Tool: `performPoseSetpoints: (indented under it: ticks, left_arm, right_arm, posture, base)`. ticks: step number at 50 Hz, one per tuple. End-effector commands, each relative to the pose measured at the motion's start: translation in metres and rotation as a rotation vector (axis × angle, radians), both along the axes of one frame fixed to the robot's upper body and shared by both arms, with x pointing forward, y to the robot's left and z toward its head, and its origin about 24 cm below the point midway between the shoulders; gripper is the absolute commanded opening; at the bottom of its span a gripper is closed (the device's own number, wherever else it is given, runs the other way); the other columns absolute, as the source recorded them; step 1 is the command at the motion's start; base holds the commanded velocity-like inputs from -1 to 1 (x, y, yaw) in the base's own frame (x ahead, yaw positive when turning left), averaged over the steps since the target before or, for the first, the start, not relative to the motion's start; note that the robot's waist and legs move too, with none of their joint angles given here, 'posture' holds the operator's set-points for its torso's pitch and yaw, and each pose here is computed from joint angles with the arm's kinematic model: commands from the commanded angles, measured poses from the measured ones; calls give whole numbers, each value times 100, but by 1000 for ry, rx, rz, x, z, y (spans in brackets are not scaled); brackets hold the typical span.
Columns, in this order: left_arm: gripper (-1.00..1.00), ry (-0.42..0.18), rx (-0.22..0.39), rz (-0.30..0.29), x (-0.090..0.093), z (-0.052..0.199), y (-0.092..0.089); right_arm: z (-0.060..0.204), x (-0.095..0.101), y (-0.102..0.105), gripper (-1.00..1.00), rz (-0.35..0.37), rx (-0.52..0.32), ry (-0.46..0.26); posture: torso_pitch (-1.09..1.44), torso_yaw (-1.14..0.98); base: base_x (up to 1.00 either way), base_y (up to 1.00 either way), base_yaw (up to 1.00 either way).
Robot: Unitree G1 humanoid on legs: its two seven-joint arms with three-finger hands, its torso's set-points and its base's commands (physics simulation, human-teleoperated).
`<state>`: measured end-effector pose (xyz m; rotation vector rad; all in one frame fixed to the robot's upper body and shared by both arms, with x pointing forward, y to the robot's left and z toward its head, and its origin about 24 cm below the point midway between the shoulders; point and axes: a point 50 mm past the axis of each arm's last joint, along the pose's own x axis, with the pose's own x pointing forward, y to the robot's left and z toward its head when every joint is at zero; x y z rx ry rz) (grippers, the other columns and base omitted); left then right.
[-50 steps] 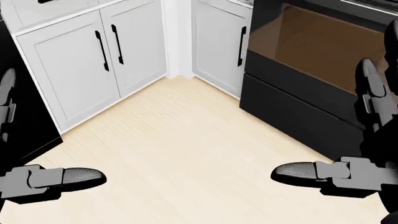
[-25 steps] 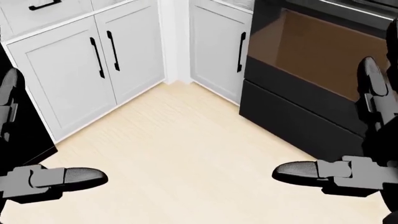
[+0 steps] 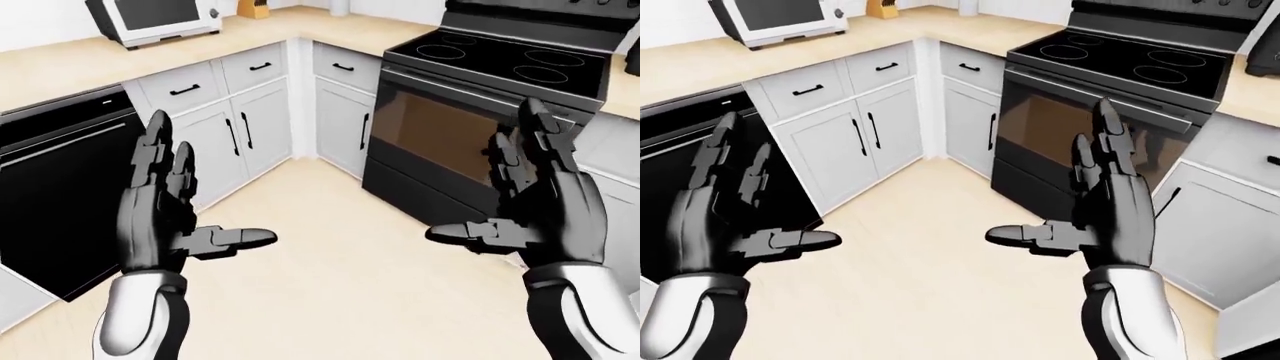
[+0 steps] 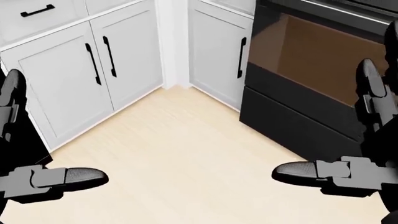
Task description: Navigate to the stove.
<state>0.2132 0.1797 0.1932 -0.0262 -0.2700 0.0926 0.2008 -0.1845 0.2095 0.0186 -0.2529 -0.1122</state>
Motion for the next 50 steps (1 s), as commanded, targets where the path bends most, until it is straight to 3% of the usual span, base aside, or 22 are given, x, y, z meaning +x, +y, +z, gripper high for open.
performPoseSetpoints:
  ticks: [1, 50]
  left_arm:
    - [100, -66, 6, -17, -3, 10, -3]
    - [100, -62, 4, -22, -2, 9, -4]
  right_arm:
    - [9, -3, -1, 100, -9, -12, -64]
    - [9, -3, -1, 100, -12, -12, -65]
  posture:
    - [0, 0]
    - [0, 0]
  base:
    - [15, 0, 0]
    - [15, 0, 0]
